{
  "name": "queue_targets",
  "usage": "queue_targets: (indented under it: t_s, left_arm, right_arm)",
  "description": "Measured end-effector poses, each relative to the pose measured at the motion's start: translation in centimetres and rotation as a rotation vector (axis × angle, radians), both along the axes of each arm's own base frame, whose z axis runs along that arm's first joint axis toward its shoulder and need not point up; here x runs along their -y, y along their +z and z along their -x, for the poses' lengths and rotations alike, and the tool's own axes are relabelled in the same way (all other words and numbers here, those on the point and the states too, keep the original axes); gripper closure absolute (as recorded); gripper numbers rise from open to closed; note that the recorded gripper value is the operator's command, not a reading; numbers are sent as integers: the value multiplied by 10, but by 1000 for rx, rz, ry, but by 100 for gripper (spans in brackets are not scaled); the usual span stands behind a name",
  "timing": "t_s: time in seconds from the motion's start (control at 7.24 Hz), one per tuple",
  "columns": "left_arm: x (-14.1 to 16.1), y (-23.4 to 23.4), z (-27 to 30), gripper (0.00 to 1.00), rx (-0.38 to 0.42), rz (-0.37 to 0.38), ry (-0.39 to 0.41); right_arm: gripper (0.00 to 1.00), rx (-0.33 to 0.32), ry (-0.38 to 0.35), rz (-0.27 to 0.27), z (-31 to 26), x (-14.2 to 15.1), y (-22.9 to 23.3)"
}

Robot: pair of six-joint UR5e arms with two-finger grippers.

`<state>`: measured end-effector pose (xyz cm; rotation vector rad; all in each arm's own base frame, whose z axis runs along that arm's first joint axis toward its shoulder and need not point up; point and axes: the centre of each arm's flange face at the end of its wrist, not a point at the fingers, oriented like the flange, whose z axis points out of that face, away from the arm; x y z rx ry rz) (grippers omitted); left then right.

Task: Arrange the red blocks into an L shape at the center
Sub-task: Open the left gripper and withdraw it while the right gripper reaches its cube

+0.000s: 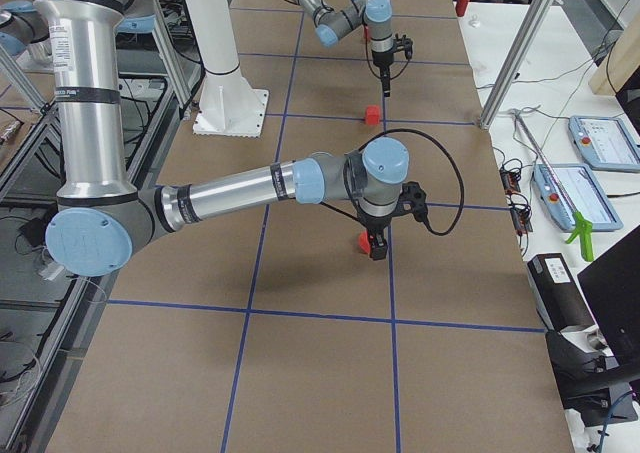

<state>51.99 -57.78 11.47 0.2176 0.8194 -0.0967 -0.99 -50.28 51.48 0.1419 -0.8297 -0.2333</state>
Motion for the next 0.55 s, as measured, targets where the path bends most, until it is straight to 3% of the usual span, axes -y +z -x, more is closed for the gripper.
queue_targets:
  t_s: [0.28, 0.55]
  left_arm:
    - [11, 32, 123, 0, -14, -31, 35]
    - [9, 105, 235, 0, 10, -86, 77]
  right_arm:
    - [1, -27, -113, -144, 77, 5, -23]
    - [1, -30, -193, -290, 140, 14, -4]
